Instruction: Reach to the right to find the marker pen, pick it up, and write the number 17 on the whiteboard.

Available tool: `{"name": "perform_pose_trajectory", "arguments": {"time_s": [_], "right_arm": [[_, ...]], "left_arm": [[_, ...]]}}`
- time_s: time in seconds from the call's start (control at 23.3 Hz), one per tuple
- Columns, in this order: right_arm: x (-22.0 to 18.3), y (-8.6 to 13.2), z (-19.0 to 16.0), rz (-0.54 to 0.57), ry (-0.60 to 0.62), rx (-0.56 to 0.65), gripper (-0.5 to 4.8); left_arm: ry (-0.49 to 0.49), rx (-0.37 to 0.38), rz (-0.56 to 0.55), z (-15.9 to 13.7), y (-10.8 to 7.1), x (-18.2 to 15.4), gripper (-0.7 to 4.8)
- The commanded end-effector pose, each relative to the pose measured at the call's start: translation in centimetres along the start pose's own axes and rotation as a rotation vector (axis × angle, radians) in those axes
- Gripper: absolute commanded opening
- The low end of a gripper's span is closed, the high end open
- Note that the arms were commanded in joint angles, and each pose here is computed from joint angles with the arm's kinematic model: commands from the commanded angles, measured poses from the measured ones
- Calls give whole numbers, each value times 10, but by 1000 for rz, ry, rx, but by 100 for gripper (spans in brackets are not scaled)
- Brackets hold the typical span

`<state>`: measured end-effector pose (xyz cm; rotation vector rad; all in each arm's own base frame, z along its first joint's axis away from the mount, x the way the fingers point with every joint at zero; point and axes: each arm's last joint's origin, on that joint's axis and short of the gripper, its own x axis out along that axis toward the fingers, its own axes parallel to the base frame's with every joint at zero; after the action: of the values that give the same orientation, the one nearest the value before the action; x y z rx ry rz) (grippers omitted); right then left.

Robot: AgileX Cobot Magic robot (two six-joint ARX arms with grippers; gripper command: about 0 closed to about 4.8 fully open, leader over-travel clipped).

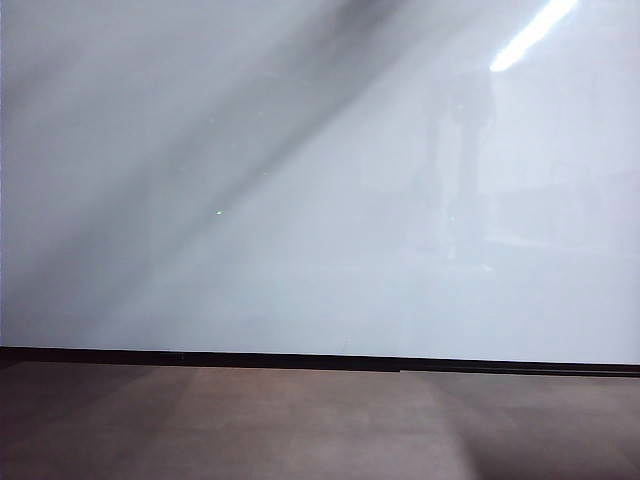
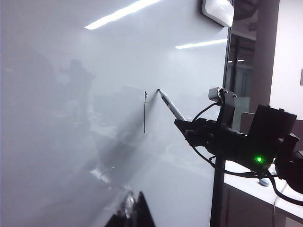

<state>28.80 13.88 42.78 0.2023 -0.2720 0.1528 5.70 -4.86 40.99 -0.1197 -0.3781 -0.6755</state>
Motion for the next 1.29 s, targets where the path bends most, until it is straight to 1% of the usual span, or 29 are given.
{"name": "perform_pose_trajectory", "arguments": {"time_s": [0.04,0.3,0.9,1.07,1.29], "right_arm": [[1,1,5,5,-29,10,-6],[2,-2,4,-11,-14,1,-6],[6,-31,6,-123,10,-16,-6],[7,-36,7,-124,10,-20,-6],[7,-36,1,-115,50,-25,-6]], "left_arm": [[-13,1,1,2,0,0,-5],[-11,1,1,2,0,0,-5],[-10,1,1,1,0,1,-5],[-7,1,1,1,0,1,-5],[-4,2,1,0,0,2,-5]]}}
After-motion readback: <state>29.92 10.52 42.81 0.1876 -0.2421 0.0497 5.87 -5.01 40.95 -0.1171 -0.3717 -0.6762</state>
